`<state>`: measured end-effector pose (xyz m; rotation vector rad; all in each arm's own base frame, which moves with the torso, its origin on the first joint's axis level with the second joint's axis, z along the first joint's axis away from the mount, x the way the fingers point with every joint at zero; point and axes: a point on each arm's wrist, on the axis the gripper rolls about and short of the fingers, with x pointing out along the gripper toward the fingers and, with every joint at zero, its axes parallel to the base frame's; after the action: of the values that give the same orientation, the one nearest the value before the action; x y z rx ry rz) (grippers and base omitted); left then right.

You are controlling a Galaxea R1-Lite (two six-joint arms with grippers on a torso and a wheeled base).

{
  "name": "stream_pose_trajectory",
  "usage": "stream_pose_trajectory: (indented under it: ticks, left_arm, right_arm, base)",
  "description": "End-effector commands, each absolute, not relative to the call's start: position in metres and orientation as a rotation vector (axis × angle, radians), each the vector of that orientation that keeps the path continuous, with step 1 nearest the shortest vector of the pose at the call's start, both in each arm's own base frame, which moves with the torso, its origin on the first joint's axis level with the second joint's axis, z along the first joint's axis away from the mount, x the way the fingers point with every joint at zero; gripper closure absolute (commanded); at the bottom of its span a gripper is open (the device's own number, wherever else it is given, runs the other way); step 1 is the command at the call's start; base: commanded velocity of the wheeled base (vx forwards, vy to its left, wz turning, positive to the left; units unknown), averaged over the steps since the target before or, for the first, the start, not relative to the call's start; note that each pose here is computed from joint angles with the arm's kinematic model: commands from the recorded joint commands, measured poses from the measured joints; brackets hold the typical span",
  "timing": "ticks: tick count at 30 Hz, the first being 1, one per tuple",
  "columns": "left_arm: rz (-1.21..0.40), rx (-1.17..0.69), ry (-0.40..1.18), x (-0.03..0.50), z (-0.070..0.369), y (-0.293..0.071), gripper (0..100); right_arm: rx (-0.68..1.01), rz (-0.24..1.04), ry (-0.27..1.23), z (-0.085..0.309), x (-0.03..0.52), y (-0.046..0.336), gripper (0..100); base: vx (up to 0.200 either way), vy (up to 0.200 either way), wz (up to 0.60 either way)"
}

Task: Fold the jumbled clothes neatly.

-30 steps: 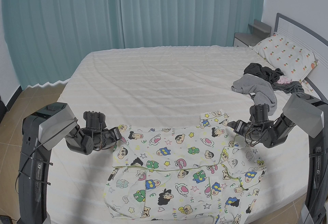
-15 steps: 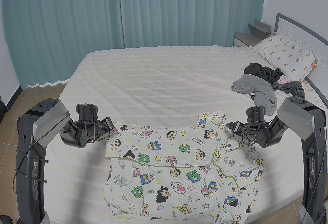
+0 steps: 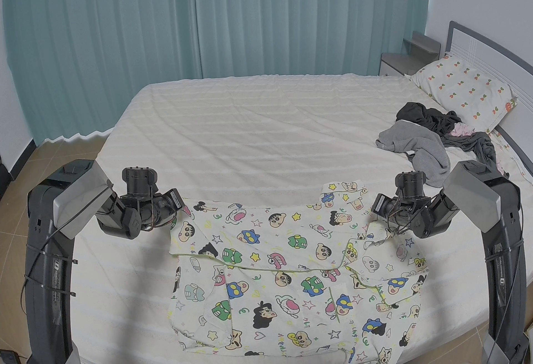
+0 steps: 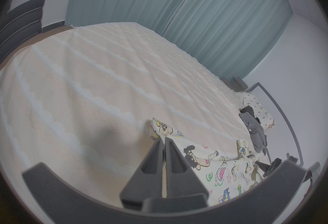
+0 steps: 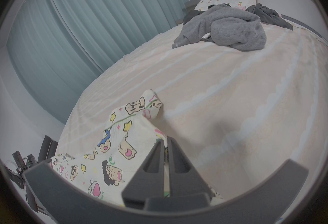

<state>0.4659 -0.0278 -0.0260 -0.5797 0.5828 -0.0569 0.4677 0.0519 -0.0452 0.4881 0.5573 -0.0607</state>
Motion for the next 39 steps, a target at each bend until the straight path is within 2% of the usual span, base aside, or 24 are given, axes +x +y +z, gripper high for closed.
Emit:
stream_pose_trajectory:
  ticks: [1,6,27,28,35,39]
  left_arm:
    - [-0.057,-0.58,0.577,0.466,-0.024,-0.027,100]
    - [-0.013,-0.566,0.535,0.472,-0.02,-0.027,100]
    - [0.011,-0.625,0.509,0.48,-0.016,-0.028,100]
    - [0.011,-0.625,0.512,0.48,-0.018,-0.029,100]
    - [0.009,-0.621,0.537,0.478,-0.028,-0.033,100]
    - [0.019,-0.625,0.539,0.471,-0.018,-0.029,100]
  right_arm:
    - [0.495,-0.063,0.522,-0.04,0.473,0.05,100]
    - [0.49,-0.096,0.456,-0.032,0.482,0.046,100]
    - [0.468,-0.155,0.375,-0.034,0.502,0.045,100]
    - [0.469,-0.154,0.372,-0.033,0.502,0.045,0]
    - [0.467,-0.156,0.381,-0.034,0.499,0.046,0]
    - [0.472,-0.166,0.409,-0.02,0.481,0.045,0]
  base:
    - [0.0,0.0,0.0]
    - [0.0,0.0,0.0]
    - [0.0,0.0,0.0]
    - [0.0,0.0,0.0]
    - [0.0,0.0,0.0]
    - [0.0,0.0,0.0]
